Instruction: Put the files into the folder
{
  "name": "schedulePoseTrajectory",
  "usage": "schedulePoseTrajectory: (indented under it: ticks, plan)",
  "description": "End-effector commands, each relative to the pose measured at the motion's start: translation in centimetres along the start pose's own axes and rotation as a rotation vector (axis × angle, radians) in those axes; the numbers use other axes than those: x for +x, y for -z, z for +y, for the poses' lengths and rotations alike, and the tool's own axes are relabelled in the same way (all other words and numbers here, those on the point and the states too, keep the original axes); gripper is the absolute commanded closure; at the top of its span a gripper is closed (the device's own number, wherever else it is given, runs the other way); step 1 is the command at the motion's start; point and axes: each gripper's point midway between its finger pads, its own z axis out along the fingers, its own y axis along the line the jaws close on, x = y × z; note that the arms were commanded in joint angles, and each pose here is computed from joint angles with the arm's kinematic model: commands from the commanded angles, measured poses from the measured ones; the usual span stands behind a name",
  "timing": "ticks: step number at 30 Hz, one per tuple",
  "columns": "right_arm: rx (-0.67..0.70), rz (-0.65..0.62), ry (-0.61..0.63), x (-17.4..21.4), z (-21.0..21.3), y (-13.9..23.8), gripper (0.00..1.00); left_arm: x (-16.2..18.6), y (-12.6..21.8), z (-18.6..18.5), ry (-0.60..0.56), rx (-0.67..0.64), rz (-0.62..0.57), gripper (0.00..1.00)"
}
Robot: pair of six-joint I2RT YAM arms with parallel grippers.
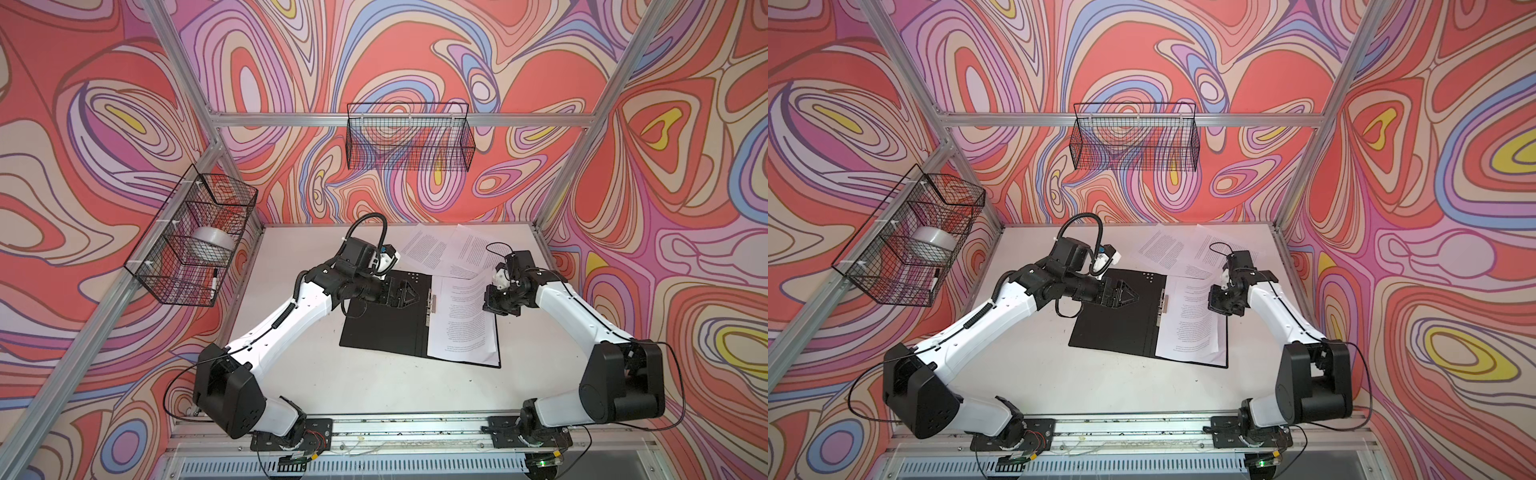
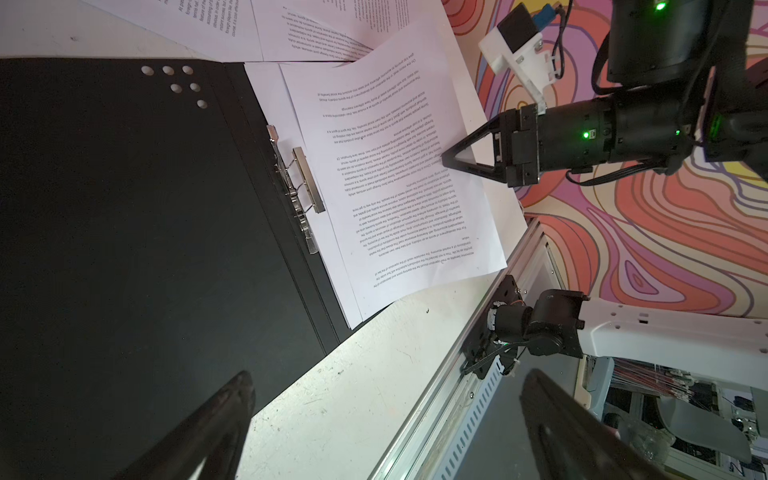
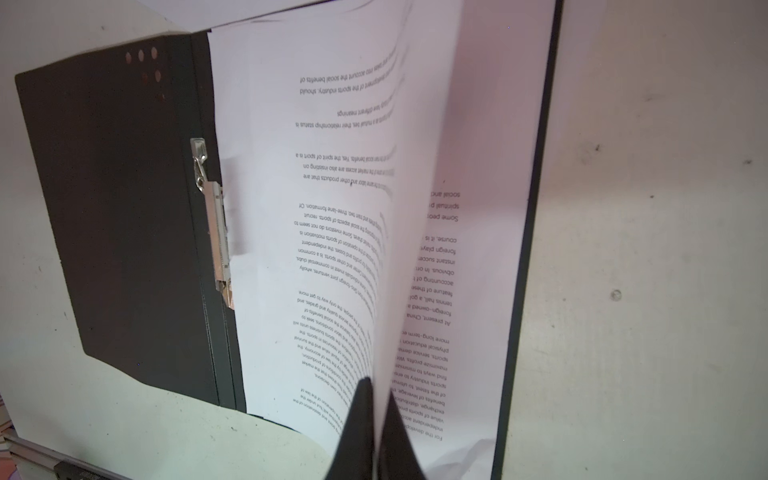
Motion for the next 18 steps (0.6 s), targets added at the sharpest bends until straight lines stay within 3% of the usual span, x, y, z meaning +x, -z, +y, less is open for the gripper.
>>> schedulePoseTrajectory:
  ticks: [1, 18]
  plan:
    - [-0.036, -0.005, 0.028, -0.8, 0.8, -0.2, 1.00, 0.2, 0.2, -0.2, -0.018, 0.012, 0.002, 0.00]
    - [-0.067, 0.014, 0.032, -0.9, 1.1, -1.3, 1.00, 0.5, -0.3, 0.1, -0.003, 0.013, 0.021, 0.00]
